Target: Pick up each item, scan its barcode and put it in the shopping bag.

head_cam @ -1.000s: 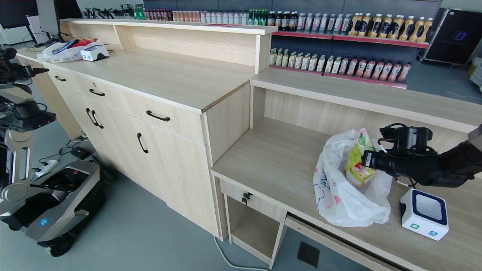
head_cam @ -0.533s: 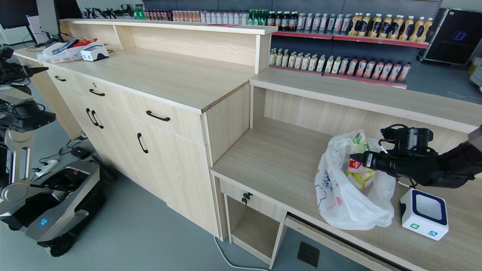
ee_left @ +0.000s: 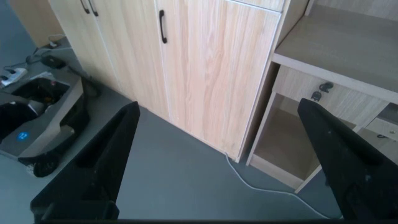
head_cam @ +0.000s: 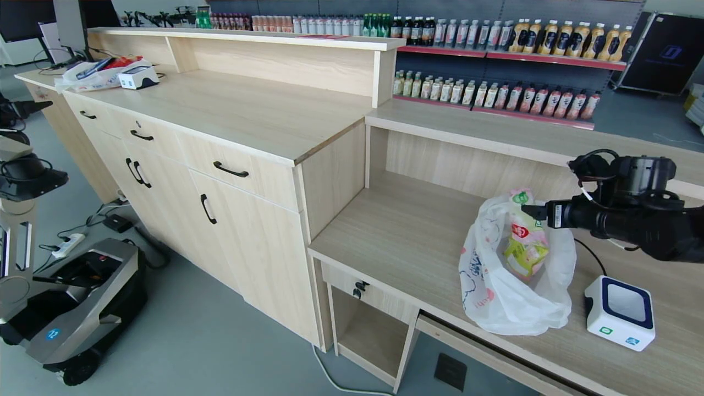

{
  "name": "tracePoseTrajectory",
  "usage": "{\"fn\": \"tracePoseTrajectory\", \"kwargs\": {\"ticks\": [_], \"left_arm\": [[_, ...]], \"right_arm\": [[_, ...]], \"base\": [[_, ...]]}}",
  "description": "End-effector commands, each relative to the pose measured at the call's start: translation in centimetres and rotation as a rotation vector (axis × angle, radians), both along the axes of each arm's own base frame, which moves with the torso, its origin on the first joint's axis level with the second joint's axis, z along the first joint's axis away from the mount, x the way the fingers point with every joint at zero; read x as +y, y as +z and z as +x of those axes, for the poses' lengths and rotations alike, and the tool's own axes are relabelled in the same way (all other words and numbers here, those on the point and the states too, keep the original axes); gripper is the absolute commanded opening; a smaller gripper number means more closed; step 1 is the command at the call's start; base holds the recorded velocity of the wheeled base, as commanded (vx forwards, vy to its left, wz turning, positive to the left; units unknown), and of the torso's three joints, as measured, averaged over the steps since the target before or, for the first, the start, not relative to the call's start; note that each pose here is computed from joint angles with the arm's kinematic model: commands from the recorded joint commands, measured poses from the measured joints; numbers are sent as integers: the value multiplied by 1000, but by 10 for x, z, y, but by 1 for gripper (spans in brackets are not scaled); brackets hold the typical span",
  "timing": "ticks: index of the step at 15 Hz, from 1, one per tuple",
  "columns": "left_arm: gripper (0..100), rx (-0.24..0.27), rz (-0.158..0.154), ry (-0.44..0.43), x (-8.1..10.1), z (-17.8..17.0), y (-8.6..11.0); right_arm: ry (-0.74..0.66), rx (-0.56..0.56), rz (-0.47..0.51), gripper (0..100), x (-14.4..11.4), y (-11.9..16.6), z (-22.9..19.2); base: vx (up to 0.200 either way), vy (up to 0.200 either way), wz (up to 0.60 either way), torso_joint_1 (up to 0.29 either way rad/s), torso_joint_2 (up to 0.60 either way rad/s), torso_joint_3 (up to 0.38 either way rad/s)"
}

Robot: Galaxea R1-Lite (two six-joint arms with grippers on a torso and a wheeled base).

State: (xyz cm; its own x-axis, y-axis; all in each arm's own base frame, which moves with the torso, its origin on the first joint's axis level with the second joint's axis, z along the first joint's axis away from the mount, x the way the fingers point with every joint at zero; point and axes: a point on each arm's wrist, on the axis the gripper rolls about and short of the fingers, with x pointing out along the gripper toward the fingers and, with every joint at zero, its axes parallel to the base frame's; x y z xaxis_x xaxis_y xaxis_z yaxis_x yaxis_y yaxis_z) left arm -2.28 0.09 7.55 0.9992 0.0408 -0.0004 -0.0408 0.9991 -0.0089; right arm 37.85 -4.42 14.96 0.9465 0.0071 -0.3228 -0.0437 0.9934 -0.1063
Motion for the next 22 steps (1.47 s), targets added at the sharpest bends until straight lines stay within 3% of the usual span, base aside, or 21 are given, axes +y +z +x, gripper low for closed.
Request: {"fn": "tracePoseTrajectory", "kwargs": {"ticks": [1, 3, 6, 7, 9, 13, 15, 20, 22], "left_arm": [[100, 0, 0, 1, 0, 0, 0], [100, 0, 0, 1, 0, 0, 0], [100, 0, 0, 1, 0, 0, 0], [100, 0, 0, 1, 0, 0, 0], [100, 0, 0, 1, 0, 0, 0], [100, 0, 0, 1, 0, 0, 0], [100, 0, 0, 1, 0, 0, 0], [100, 0, 0, 1, 0, 0, 0], [100, 0, 0, 1, 0, 0, 0]], "right_arm": [[21, -124, -70, 100, 6, 52, -45], [26, -192, -117, 100, 10, 77, -79], [-4, -186, -342, 100, -5, 88, -117], [-23, -175, -366, 100, -10, 97, -128], [-96, -95, -328, 100, -19, 109, -141], [-327, 115, -237, 100, -32, 95, -159], [-360, 168, -201, 100, -36, 82, -157], [-445, 340, -103, 100, -63, 12, -143], [-443, 379, -94, 100, -66, 0, -137]], "base": [[0, 0, 0, 0, 0, 0], [0, 0, 0, 0, 0, 0], [0, 0, -400, 0, -2, 2], [0, 0, -600, -2, 2, 7], [0, 0, -600, 10, 7, -2], [0, 0, -600, 1, 0, 4], [0, 0, -600, 2, 5, 5], [0, 0, 0, 0, 0, 0], [0, 0, 0, 0, 0, 0]]}}
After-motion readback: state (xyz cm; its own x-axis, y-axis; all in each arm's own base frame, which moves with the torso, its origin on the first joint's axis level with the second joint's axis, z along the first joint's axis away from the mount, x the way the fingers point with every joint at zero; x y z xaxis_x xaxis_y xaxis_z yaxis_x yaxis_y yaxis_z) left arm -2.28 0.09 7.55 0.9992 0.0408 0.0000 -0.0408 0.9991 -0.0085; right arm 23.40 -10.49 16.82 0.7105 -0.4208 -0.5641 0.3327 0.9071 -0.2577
